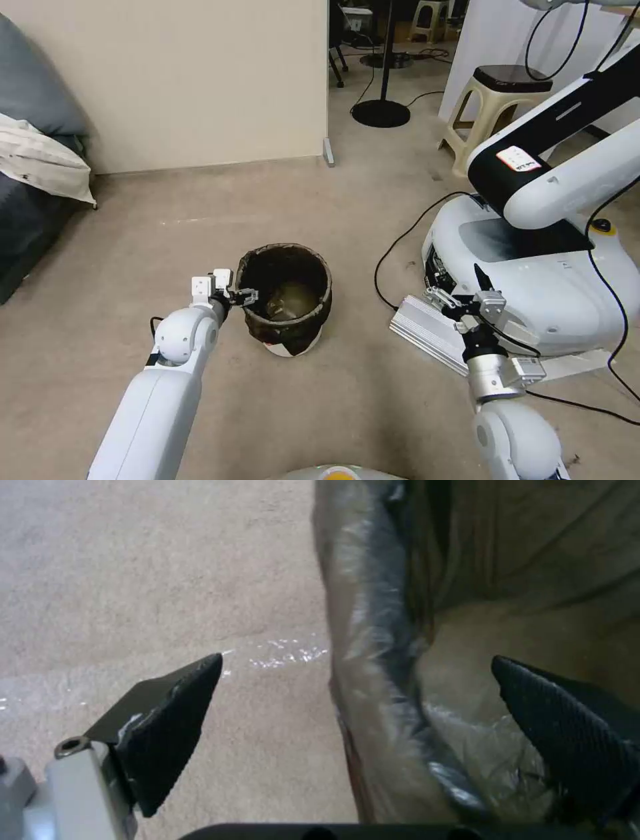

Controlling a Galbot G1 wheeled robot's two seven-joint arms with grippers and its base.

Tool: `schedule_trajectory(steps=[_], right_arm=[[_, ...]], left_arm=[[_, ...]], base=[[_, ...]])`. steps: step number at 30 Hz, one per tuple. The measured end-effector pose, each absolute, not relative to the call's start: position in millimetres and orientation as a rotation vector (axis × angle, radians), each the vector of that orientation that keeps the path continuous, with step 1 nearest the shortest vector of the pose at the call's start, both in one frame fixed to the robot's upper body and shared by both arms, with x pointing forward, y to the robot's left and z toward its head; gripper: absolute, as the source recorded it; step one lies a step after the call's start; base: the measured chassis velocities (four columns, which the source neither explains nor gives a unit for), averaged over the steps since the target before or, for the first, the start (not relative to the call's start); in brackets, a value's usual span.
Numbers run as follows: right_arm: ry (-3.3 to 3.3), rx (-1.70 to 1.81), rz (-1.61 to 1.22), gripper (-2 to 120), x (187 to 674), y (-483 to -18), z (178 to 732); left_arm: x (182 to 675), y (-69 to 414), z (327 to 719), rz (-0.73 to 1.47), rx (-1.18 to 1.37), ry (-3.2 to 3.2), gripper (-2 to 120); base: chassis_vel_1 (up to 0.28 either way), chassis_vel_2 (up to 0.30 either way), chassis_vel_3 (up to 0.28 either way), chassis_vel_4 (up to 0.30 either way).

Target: Pick up the trash can from the floor.

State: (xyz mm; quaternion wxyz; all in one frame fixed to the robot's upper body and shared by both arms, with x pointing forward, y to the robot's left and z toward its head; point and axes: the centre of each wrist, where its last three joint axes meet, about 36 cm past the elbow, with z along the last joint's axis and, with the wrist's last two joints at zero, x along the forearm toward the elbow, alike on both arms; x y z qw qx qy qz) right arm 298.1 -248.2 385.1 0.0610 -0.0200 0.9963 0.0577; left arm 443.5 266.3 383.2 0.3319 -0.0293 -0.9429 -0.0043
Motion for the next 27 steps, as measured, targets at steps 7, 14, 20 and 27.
schedule_trajectory(steps=[7, 14, 20, 27], right_arm=[[3.011, -0.059, 0.172, 100, 299, -251, 386], [3.007, -0.059, 0.173, 100, 300, -251, 386], [3.010, -0.057, 0.175, 100, 302, -251, 384], [3.012, -0.056, 0.177, 100, 305, -251, 382]], left_arm=[[440, 258, 381, -0.029, -0.105, -2.459, 100], [439, 252, 379, -0.047, -0.120, -2.455, 100], [438, 252, 376, -0.055, -0.122, -2.444, 97], [440, 253, 371, -0.055, -0.116, -2.432, 77]], base=[[0.000, 0.000, 0.000, 0.000], [0.000, 0.000, 0.000, 0.000], [0.000, 0.000, 0.000, 0.000], [0.000, 0.000, 0.000, 0.000]])
